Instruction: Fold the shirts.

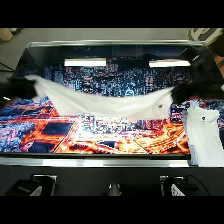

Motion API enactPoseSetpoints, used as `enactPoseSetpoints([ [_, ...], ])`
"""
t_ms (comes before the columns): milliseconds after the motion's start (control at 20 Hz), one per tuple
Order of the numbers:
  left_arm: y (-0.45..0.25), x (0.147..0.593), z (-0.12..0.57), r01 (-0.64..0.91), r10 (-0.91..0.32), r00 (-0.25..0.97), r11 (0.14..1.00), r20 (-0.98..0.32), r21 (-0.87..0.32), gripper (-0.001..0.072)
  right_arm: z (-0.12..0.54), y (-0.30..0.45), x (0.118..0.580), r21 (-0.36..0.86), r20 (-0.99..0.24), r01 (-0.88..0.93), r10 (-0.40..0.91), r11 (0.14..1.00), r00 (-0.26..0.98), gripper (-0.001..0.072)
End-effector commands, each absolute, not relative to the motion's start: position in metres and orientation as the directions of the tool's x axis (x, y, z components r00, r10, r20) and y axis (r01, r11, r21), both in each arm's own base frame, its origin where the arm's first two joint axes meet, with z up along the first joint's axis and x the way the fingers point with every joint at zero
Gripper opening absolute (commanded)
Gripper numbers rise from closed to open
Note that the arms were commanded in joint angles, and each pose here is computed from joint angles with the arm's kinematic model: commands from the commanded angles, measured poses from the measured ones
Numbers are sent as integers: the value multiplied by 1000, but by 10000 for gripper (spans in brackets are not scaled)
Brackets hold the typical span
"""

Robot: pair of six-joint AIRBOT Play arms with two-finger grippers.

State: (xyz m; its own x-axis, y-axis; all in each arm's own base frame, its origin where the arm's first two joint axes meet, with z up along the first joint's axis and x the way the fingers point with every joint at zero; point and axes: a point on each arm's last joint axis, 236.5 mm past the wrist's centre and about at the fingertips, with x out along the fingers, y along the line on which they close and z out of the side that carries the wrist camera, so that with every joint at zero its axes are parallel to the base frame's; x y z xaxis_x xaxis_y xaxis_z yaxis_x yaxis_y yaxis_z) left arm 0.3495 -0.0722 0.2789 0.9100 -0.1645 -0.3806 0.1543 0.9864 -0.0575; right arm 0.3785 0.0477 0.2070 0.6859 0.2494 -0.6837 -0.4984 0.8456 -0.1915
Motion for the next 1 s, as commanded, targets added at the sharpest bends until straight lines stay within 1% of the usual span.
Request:
enactPoseSetpoints([
  [0, -36, 288, 444, 94, -99, 994, 988, -35, -121, 29, 446, -1, 299, -469, -120, -64, 8, 881, 993, 23],
  [50, -31, 271, 462, 96, -97, 995, 981, 1, -166, 29, 484, -3, 267, -451, 7, 9, -7, 892, 1000, 23],
  [100, -30, 257, 471, 108, -107, 994, 975, 18, -192, 29, 507, -2, 240, -436, 96, 48, -6, 899, 995, 23],
  [150, -30, 248, 472, 114, -112, 993, 974, 22, -198, 29, 514, 0, 222, -427, 128, 58, -3, 902, 992, 23],
  [250, -25, 240, 453, 89, -100, 993, 983, -58, -160, 29, 504, 0, 208, -427, 88, 42, -5, 903, 996, 23],
  [350, -23, 239, 422, 68, -90, 980, 990, -179, -123, 29, 479, -1, 214, -430, -20, -2, -8, 903, 1000, 23],
  [450, -23, 242, 394, 50, -80, 957, 992, -278, -113, 29, 452, -1, 229, -426, -138, -53, -7, 903, 990, 23],
  [550, -25, 253, 359, 38, -72, 926, 995, -370, -97, 29, 417, -2, 251, -409, -283, -117, -4, 905, 959, 23],
  [600, -27, 262, 338, 33, -66, 906, 996, -419, -86, 29, 393, -4, 268, -396, -377, -154, -7, 905, 926, 23],
  [700, -26, 285, 277, 6, -23, 833, 999, -553, -33, 29, 332, -7, 307, -341, -587, -244, -3, 908, 810, 23],
  [800, -28, 314, 200, 3, 20, 736, 999, -677, 32, 29, 255, -9, 355, -277, -758, -331, 7, 902, 652, 23],
  [900, -38, 344, 123, 33, 28, 648, 997, -761, 65, 29, 171, -10, 400, -193, -865, -373, 22, 908, 501, 23],
  [950, -42, 357, 89, 44, 32, 605, 996, -796, 74, 29, 134, -2, 422, -123, -892, -373, 63, 920, 448, 23],
])
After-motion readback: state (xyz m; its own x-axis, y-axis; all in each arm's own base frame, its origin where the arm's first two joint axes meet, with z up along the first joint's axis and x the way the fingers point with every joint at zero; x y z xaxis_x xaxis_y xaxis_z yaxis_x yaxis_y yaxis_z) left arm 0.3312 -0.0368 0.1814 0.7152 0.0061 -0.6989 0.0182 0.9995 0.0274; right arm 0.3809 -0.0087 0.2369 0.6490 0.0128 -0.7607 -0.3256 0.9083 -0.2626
